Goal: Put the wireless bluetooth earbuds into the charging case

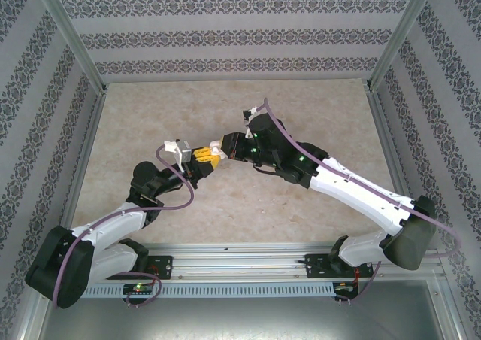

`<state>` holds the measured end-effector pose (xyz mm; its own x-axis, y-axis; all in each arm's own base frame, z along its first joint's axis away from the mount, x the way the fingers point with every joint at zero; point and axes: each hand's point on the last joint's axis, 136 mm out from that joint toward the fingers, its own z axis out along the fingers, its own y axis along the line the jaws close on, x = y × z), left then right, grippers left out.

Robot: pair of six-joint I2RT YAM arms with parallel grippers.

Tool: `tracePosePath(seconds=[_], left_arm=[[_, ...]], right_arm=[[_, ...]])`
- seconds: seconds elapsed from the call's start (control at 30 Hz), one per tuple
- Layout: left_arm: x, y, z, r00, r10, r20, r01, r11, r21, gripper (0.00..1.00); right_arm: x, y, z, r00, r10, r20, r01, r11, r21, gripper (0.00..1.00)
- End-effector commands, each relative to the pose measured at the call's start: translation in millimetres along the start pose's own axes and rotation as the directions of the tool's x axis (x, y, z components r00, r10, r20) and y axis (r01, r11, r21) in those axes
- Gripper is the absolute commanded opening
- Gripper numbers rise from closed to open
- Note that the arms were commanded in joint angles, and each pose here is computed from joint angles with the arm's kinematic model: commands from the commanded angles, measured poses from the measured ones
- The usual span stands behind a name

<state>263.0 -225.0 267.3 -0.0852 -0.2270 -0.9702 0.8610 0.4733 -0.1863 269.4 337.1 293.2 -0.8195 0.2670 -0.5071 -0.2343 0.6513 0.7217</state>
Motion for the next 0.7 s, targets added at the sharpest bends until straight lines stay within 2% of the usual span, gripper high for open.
tracePosePath(seconds=[0.0,0.3,0.67], left_arm=[[-10,-11,0,0.998,0.058,0.039,-0.060,0.997,0.041,0.00],[-9,-11,-3,0.995,0.092,0.040,-0.093,0.995,0.031,0.00],[-6,-9,-2,0.994,0.109,0.032,-0.109,0.994,0.025,0.00]], right_arm=[[9,5,0,0.999,0.006,-0.050,-0.005,1.000,0.016,0.12],[21,5,15,0.992,0.025,-0.127,-0.022,0.999,0.028,0.12],[30,-8,9,0.986,0.037,-0.165,-0.023,0.996,0.086,0.11]])
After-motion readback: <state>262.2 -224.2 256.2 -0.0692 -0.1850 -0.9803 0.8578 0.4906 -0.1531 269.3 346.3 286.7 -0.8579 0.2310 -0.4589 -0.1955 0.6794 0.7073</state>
